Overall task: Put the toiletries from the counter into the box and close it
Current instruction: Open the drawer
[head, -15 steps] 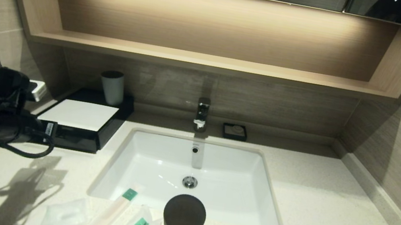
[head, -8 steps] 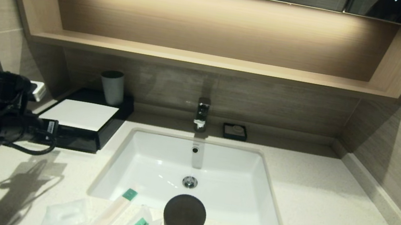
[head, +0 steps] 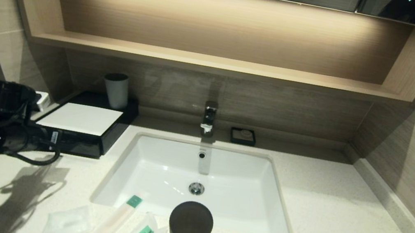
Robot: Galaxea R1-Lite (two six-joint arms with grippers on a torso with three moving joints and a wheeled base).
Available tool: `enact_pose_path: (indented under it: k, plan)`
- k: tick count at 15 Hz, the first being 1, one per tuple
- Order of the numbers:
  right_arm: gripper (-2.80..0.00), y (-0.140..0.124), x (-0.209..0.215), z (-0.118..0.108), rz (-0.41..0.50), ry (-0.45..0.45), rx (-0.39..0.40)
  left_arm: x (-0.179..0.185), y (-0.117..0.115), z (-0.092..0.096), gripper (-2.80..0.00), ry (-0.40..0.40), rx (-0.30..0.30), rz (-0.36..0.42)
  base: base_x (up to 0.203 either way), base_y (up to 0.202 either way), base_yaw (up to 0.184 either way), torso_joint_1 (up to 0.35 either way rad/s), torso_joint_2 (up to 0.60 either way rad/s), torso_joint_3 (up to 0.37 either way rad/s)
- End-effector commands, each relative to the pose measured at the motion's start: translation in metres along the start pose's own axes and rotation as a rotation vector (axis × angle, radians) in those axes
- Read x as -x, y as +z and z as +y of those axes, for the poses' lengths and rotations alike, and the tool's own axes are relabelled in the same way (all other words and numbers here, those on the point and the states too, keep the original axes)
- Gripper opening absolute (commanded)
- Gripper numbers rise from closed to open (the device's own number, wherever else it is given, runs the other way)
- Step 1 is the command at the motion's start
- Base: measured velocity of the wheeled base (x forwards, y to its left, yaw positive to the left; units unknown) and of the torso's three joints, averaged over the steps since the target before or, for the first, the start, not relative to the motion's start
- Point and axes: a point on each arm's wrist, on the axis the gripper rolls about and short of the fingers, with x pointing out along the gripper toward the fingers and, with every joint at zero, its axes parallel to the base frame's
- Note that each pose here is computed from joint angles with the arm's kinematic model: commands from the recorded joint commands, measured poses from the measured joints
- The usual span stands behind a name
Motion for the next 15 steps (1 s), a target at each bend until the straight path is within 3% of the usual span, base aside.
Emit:
enact_pose_path:
  k: [1, 15]
  plan:
    - [-2.80, 0.000, 0.000, 0.000, 0.001, 0.000, 0.000, -0.002, -0.001, 0.000, -2.80, -0.001, -0.001, 0.005, 0.000, 0.000, 0.000, 0.000, 0.00, 0.000]
    - [-2.80, 0.000, 0.000, 0.000, 0.001, 0.000, 0.000, -0.033, -0.009, -0.004, -2.80, -0.019, 0.003, -0.029, 0.000, 0.000, 0.000, 0.000, 0.00, 0.000]
